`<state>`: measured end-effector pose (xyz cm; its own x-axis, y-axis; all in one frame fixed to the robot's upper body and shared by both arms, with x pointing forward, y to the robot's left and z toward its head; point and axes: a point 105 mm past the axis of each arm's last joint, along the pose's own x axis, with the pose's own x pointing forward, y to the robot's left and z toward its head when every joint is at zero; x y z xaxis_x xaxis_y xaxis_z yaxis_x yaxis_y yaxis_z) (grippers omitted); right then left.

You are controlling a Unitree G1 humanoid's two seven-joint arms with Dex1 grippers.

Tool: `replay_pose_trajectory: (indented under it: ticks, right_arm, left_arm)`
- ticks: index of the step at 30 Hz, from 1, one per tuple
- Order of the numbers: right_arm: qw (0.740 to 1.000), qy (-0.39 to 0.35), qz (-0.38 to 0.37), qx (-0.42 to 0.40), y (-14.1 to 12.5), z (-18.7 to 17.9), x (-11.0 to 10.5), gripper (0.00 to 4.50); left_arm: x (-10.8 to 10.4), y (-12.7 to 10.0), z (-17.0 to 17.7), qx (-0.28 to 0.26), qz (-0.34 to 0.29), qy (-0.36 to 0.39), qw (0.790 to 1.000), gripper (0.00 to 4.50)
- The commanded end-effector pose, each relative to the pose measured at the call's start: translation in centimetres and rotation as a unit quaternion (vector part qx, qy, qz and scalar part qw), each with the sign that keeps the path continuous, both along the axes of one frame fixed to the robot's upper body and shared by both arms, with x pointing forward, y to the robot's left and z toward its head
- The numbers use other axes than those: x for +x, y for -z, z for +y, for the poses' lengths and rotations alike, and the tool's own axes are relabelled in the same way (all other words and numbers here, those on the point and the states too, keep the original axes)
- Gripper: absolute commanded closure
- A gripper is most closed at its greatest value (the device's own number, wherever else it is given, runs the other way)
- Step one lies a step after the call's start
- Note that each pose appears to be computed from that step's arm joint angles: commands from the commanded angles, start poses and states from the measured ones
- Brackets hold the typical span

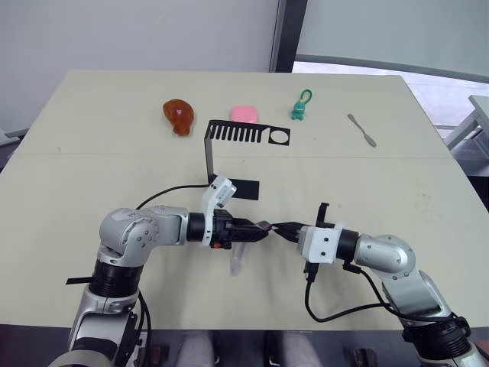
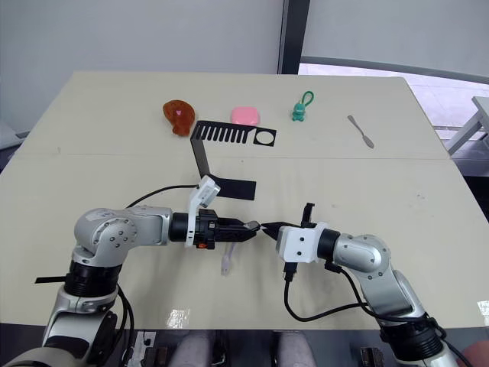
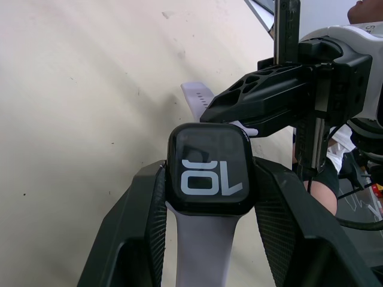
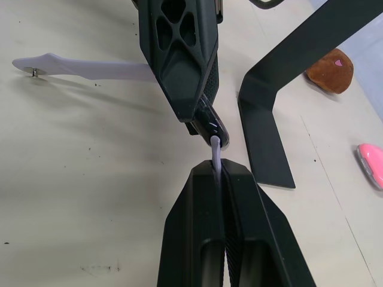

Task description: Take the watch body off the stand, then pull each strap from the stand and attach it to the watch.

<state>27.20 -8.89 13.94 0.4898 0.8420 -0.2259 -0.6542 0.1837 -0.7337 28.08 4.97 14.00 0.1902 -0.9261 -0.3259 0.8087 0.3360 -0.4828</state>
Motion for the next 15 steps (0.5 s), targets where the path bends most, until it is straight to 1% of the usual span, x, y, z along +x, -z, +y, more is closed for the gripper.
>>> replay_pose_trajectory:
  ticks: [1, 15]
  right_arm:
    - [0.998, -0.042, -0.043, 0.035, -2.25, 2.15, -0.97, 4.5]
    - [0.998, -0.042, -0.039, 0.034, -1.91, 2.38, -0.83, 4.5]
  left_arm:
    - [-1.35, -0.57, -2.06, -0.013, -0.011, 0.05, 0.999, 2.9]
    - [-1.39, -0.61, -2.09, -0.012, -0.012, 0.051, 0.999, 2.9]
